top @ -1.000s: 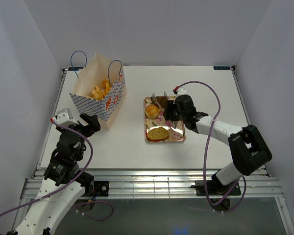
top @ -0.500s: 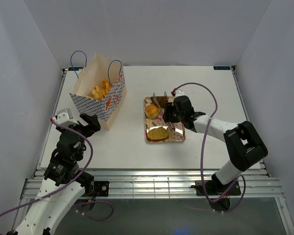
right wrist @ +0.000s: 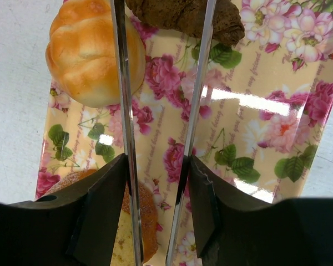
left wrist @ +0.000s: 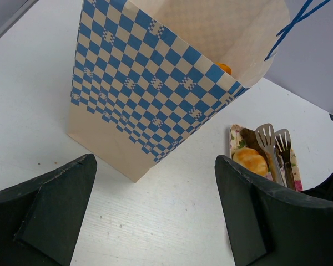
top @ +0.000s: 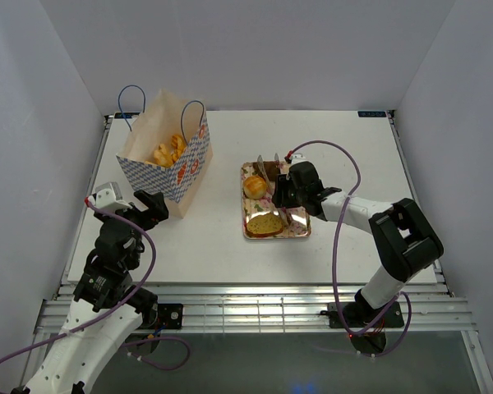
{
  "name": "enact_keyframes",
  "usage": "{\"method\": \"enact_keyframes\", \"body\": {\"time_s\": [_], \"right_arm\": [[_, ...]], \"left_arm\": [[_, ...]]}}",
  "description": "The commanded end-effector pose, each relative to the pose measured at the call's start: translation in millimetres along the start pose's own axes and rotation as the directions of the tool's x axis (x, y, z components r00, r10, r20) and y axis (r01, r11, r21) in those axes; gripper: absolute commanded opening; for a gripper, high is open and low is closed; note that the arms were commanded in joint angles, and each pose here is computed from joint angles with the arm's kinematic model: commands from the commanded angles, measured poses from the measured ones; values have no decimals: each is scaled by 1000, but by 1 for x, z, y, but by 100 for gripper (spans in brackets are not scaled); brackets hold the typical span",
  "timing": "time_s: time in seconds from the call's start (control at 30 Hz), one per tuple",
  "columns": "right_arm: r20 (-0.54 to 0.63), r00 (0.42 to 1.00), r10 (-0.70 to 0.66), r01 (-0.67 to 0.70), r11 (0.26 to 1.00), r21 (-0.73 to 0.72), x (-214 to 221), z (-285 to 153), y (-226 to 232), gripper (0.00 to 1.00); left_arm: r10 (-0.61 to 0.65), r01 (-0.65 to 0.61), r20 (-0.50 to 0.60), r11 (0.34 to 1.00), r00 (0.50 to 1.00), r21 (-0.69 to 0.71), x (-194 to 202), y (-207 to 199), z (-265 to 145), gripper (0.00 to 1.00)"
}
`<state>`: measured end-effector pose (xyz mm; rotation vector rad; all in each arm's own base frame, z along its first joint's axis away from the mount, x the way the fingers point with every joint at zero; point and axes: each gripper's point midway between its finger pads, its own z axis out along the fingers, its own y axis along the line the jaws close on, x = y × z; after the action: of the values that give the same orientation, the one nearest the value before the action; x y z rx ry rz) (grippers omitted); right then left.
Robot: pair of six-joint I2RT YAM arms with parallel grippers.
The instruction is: Place the fake bread into the paper bag
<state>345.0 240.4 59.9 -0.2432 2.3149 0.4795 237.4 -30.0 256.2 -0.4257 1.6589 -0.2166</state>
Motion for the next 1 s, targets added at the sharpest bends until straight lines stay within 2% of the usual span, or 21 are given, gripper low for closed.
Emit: {"method": "enact_keyframes", "body": {"time_s": [0.0,0.47,0.73,0.97], "right_arm": [[34,999,4,-3,1000,-26,-17,0,8,51],[25,1000,7,-7,999,-32,-16,1,9,39],[63,998,5,-3,999,-39,-30,-12,12,32],[98,995,-5,8,999,-38,-42,-25,14,29]], "left_arm": [[-9,8,11,1000,1000,27,-2,-5,-1,98],[-9,8,12,1000,1000,24,-2,-4,-1,98],[-11,11,20,1000,1000,23,-4,-3,-2,98],[-12,12,22,1000,1000,24,-4,-3,-3,98]]}}
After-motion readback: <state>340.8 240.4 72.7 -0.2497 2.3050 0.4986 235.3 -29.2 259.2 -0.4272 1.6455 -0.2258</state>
